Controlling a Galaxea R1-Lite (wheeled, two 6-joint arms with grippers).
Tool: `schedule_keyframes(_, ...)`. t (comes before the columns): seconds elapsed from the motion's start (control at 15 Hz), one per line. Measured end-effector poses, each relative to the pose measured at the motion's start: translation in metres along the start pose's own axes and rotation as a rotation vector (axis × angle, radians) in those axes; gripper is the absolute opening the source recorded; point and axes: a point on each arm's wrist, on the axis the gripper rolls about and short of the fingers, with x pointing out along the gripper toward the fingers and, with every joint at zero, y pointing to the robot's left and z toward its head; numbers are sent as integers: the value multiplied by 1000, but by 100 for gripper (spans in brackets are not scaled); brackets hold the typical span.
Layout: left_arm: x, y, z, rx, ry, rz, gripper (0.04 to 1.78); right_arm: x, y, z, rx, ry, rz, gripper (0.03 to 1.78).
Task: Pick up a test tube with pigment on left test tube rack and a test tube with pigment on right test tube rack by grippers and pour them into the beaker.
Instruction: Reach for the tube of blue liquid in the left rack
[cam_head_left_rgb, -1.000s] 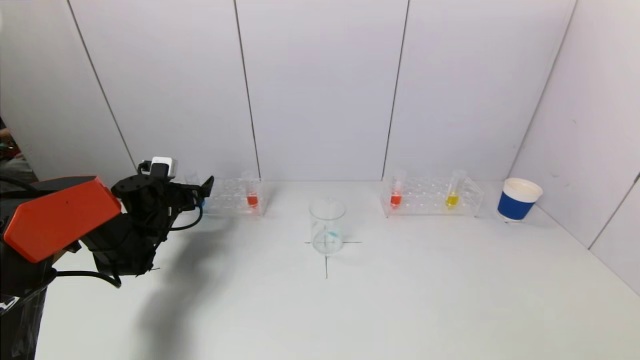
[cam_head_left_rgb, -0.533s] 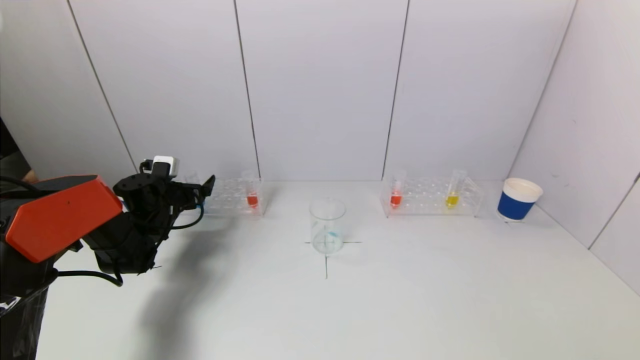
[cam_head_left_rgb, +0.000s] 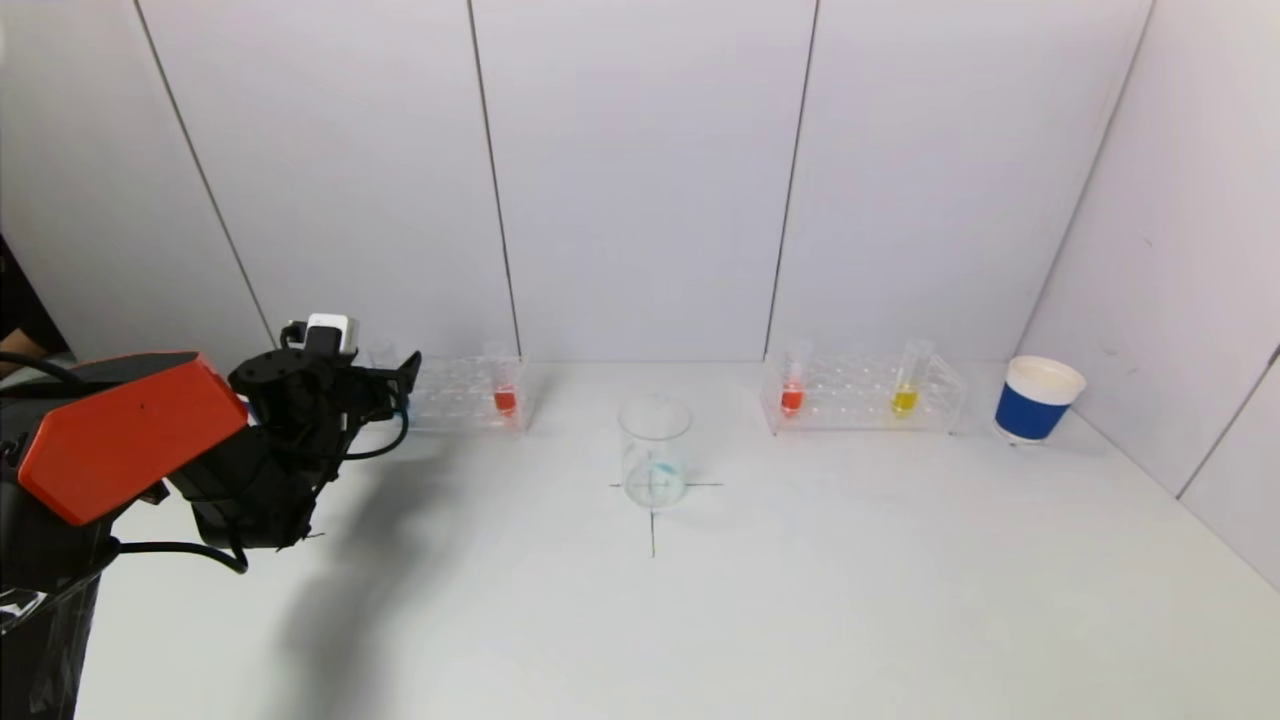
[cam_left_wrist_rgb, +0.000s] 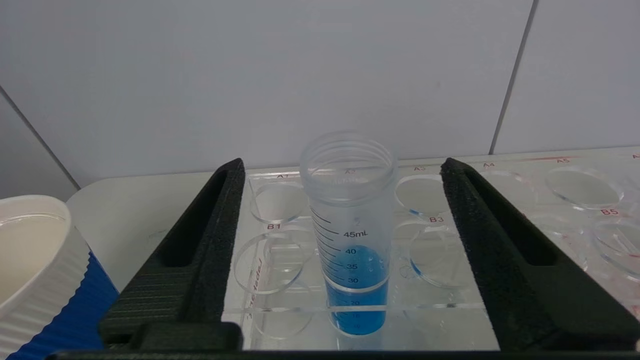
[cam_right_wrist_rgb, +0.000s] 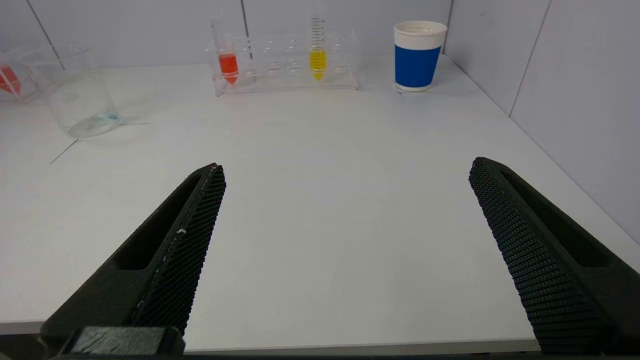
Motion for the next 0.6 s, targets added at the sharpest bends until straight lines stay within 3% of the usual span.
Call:
schedule_keyframes(0.27,1,0,-1,0,-2,1,59,0,0,0,0,0,0,177)
schedule_keyframes(0.33,1,0,-1,0,-2,0,49,0,0,0,0,0,0,177)
schedule_keyframes(0.6,1,0,-2,0,-1,0,44,0,0,0,0,0,0,177)
